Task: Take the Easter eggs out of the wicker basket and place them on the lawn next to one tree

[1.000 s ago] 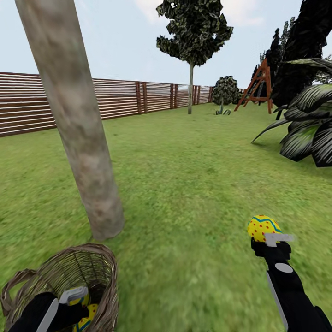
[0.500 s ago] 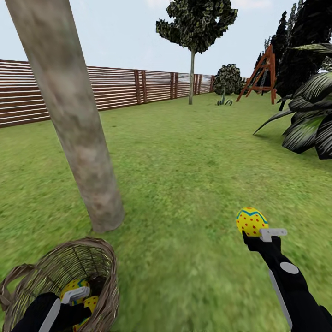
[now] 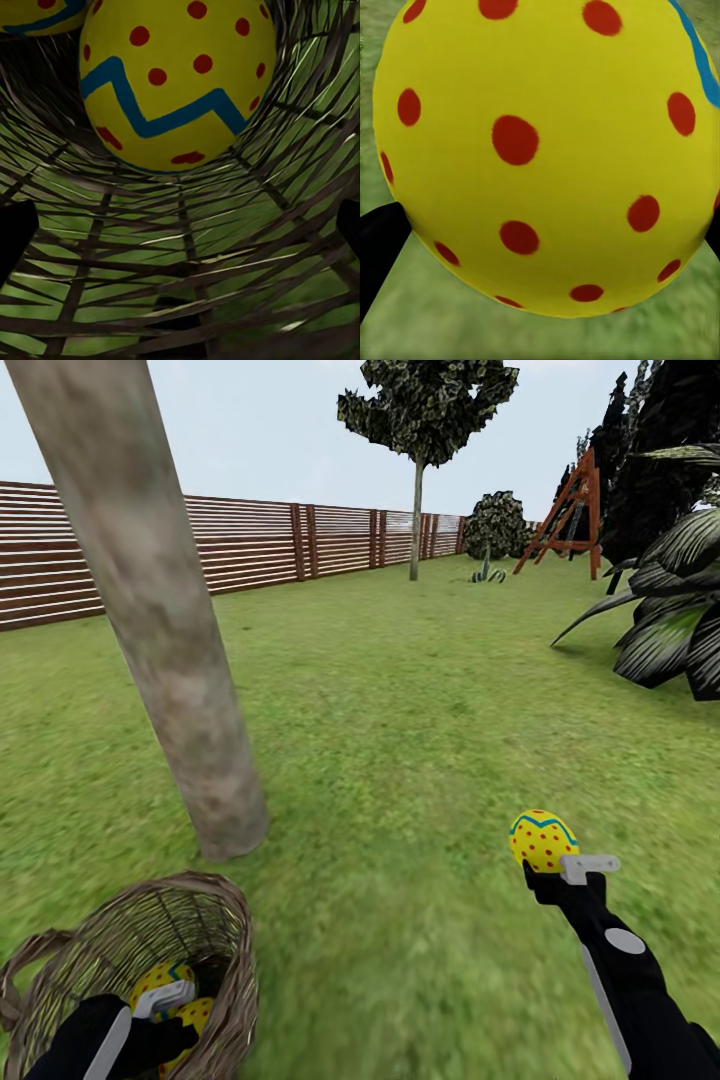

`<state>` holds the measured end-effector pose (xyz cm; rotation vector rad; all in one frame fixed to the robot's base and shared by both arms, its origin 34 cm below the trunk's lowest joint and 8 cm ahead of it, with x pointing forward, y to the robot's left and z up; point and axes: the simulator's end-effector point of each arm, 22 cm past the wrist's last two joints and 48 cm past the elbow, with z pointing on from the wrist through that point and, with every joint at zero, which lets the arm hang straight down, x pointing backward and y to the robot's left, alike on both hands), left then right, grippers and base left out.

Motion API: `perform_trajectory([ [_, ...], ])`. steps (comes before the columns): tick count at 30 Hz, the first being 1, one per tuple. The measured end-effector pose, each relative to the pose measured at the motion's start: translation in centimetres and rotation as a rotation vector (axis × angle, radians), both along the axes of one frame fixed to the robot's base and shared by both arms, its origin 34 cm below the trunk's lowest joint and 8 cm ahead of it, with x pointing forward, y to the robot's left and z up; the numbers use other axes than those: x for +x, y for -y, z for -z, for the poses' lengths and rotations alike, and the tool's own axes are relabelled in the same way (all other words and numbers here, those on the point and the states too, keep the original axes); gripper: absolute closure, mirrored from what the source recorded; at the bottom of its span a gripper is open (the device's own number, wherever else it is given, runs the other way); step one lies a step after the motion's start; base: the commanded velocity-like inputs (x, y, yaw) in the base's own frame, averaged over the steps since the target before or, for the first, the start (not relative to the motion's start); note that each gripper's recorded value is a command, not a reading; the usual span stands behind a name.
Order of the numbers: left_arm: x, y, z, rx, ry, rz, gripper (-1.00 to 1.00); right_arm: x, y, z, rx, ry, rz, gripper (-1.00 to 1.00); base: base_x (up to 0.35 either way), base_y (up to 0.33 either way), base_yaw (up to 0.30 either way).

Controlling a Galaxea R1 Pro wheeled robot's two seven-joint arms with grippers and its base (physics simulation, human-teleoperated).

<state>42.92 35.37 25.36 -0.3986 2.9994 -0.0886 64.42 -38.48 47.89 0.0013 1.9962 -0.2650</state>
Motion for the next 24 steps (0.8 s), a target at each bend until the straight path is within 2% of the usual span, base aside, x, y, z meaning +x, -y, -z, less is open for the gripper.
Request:
perform_trajectory([
  [3, 0.0, 0.0, 0.0, -0.001, 0.001, -0.001, -1.0, 0.0, -0.2, 0.0, 0.0, -0.001, -0.005, 1.0, 0.056, 0.0, 0.0],
  [16, 0.0, 0.7, 0.1, -0.01, 0.0, 0.0, -1.0, 0.1, -0.7, 0.1, -0.004, -0.003, -0.015, 1.0, 0.265, 0.02, 0.0],
  [20, 0.0, 0.6, 0.1, -0.011, 0.001, -0.004, -1.0, 0.1, -1.0, 0.2, -0.002, -0.004, -0.019, 1.0, 0.035, 0.003, 0.0],
  [24, -0.3, 0.2, 0.6, -0.008, -0.012, -0.009, -1.0, 0.3, -2.3, 1.3, -0.004, -0.023, -0.049, 1.0, 0.001, 0.0, 0.0],
])
